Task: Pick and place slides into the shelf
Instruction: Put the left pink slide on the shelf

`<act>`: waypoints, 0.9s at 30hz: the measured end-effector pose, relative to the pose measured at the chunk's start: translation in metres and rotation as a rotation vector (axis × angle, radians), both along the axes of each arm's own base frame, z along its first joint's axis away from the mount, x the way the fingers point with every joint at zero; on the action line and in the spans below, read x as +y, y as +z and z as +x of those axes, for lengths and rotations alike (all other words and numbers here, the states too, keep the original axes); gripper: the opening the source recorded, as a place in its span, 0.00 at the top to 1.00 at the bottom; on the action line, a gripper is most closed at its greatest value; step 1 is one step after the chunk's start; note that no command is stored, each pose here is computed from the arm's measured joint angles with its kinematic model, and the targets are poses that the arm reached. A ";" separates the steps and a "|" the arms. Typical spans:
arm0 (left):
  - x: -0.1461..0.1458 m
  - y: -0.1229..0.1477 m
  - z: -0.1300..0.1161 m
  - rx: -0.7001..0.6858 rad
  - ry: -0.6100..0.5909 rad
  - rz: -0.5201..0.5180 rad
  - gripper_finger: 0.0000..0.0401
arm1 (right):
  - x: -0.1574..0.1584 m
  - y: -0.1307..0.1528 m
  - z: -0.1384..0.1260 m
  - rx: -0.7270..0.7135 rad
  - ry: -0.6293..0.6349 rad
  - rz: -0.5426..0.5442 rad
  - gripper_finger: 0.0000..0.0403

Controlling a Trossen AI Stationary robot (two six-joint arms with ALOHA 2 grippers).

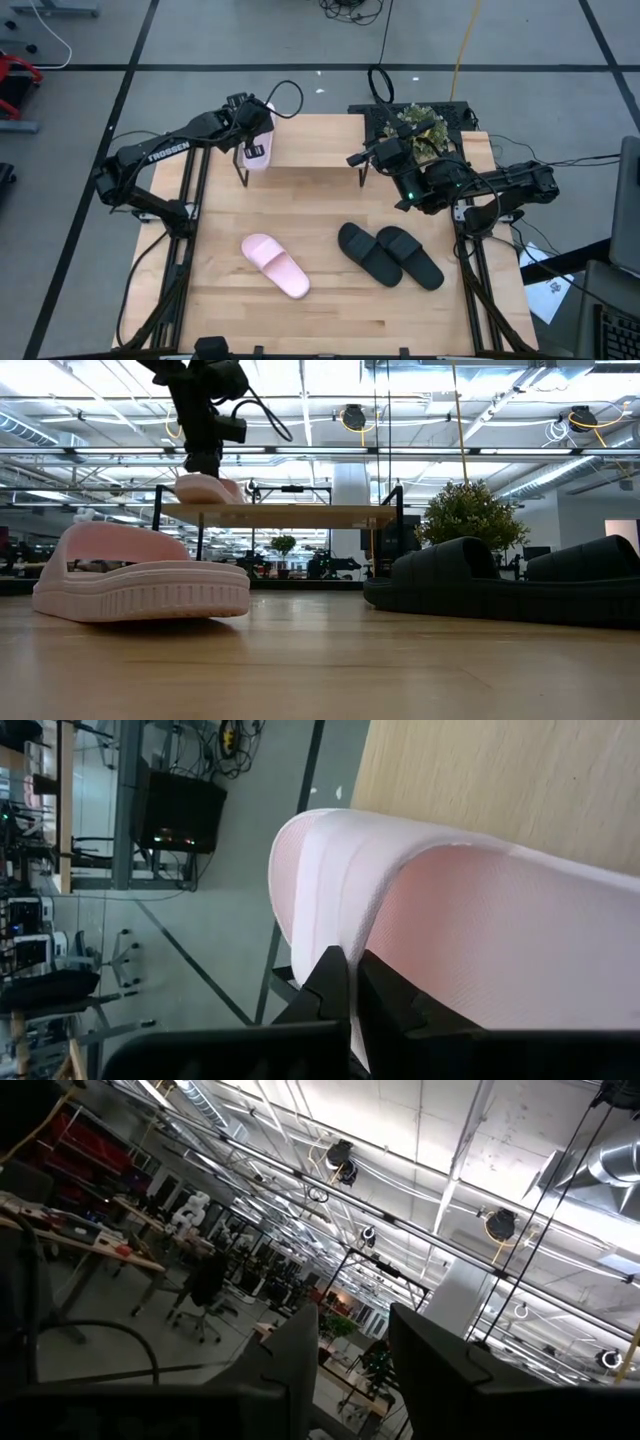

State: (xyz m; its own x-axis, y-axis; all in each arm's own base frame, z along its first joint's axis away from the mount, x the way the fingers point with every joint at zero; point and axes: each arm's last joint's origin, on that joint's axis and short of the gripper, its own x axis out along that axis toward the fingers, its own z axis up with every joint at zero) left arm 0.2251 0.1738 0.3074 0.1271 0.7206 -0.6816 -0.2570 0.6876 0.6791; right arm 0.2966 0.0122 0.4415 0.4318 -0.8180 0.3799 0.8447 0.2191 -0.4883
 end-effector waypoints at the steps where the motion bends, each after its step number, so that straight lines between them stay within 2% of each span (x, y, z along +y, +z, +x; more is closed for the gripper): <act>1: 0.000 0.000 0.000 -0.002 0.002 -0.002 1.00 | 0.000 0.000 0.000 0.005 0.000 -0.001 0.71; 15: -0.001 -0.002 -0.002 0.016 0.002 -0.023 0.99 | 0.000 -0.003 0.003 0.017 0.018 0.014 0.71; 27: -0.002 -0.003 -0.003 0.015 -0.003 -0.042 0.89 | 0.001 -0.004 0.004 0.007 0.029 0.026 0.71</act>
State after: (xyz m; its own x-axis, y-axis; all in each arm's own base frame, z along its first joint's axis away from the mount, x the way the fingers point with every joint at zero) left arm 0.2225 0.1723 0.3048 0.1184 0.6912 -0.7129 -0.2450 0.7160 0.6536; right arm 0.3006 0.0127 0.4378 0.4577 -0.8148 0.3559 0.8347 0.2558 -0.4877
